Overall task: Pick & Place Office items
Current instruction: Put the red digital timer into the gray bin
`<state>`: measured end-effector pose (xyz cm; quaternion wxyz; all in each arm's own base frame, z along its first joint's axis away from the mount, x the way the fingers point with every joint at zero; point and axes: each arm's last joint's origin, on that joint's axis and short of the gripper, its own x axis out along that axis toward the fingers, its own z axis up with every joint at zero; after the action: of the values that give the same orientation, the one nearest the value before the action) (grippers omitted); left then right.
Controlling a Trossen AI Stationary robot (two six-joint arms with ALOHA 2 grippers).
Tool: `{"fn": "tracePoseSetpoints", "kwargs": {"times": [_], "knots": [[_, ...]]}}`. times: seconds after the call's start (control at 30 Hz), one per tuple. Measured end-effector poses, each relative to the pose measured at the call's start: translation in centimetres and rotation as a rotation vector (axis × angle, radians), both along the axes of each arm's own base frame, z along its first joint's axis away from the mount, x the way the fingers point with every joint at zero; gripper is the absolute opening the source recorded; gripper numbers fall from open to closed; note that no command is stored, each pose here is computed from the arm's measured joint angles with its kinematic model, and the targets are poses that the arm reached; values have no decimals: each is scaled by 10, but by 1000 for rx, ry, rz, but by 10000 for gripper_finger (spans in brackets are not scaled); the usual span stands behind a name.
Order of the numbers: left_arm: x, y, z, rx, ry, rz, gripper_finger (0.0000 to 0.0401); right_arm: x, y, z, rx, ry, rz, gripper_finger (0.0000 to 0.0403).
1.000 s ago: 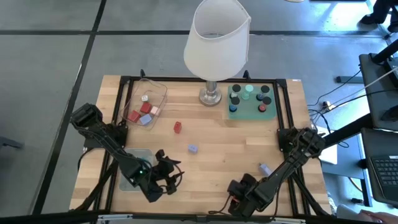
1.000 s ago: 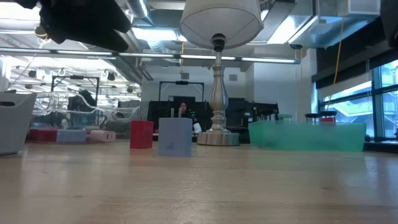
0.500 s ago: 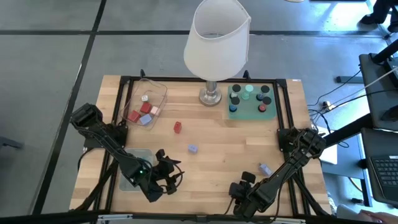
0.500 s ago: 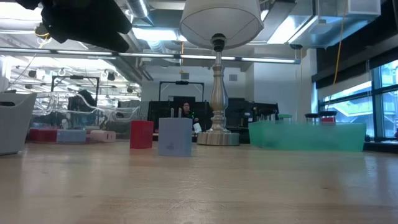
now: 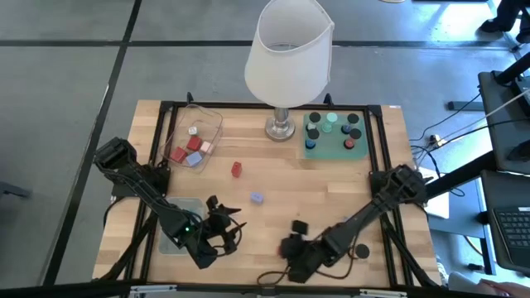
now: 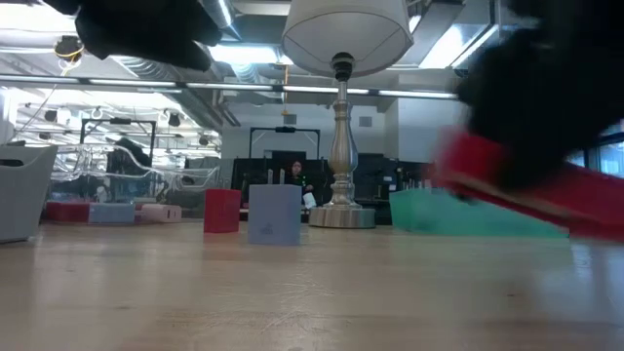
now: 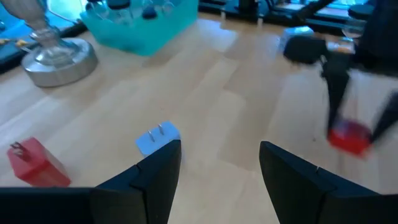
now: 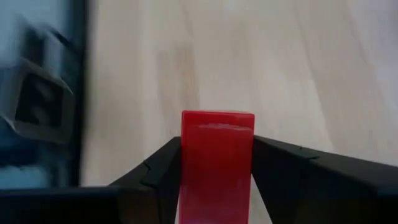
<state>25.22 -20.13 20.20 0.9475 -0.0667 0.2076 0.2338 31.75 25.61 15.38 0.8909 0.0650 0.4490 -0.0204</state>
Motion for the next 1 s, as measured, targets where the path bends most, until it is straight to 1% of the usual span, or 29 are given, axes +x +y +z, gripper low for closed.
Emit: {"fn": "tracePoseSetpoints", "kwargs": {"times": [0.1,0.2,0.27,0.33,0.43,0.53,0.73,0.83,1.0], "knots": [[0,0,0,6,-6,6,214,27,-9,-1,15,-129,56,163],[0,0,0,6,-6,7,214,51,-22,-9,12,-212,82,164],[0,0,0,10,-4,4,214,63,-32,-15,30,-232,85,164],[0,0,0,12,-3,3,214,71,-41,-25,49,-217,81,164],[0,0,0,13,-2,3,214,78,-53,-39,58,-177,70,165],[0,0,0,23,3,-2,214,82,-59,-42,59,-177,60,165],[0,0,0,34,9,-8,214,83,-59,-42,15,-188,87,172],[0,0,0,34,10,-8,214,83,-59,-43,21,-187,89,194],[0,0,0,33,10,-9,214,82,-59,-43,41,-181,103,248]]}}
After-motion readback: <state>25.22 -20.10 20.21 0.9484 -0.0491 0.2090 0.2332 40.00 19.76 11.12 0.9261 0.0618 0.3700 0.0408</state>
